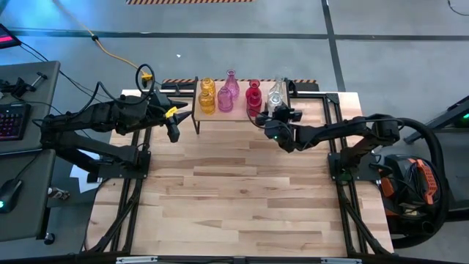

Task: Sort vases onto shelf
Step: Put the transparent vase on the shelf, then adjust the pink vase

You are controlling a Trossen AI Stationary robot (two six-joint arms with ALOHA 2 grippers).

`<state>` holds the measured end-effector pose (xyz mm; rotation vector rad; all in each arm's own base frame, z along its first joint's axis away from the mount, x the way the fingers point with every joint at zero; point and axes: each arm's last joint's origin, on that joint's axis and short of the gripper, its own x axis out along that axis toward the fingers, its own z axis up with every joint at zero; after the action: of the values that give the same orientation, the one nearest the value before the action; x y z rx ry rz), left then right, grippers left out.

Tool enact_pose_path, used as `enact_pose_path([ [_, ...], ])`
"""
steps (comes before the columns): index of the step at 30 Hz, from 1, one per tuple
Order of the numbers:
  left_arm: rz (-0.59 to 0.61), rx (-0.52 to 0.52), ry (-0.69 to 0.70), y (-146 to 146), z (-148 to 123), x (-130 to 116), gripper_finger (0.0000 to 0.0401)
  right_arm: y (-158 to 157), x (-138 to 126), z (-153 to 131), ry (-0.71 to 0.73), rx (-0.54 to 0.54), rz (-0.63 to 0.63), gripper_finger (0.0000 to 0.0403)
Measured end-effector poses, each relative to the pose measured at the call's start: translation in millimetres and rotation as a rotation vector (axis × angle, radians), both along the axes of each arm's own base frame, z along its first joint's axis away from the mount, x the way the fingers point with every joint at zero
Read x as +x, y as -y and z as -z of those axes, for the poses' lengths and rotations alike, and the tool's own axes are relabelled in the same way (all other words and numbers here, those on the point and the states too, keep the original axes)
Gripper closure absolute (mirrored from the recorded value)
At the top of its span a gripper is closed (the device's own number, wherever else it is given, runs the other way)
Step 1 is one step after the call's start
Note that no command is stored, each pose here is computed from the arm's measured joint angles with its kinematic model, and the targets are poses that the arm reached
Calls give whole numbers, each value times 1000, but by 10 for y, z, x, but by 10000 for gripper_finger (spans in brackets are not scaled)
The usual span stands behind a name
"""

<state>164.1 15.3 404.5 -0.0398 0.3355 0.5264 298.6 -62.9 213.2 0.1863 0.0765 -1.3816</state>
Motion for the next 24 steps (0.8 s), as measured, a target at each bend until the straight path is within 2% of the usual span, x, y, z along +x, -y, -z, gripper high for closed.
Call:
enact_pose_path([
  [15, -2, -5, 3, 0, 0, 0, 256, -7, -35, -135, -22, -17, -18, 100],
  [24, 12, -43, 61, 8, -56, -125, 256, -16, -108, -601, -27, -71, -42, 100],
])
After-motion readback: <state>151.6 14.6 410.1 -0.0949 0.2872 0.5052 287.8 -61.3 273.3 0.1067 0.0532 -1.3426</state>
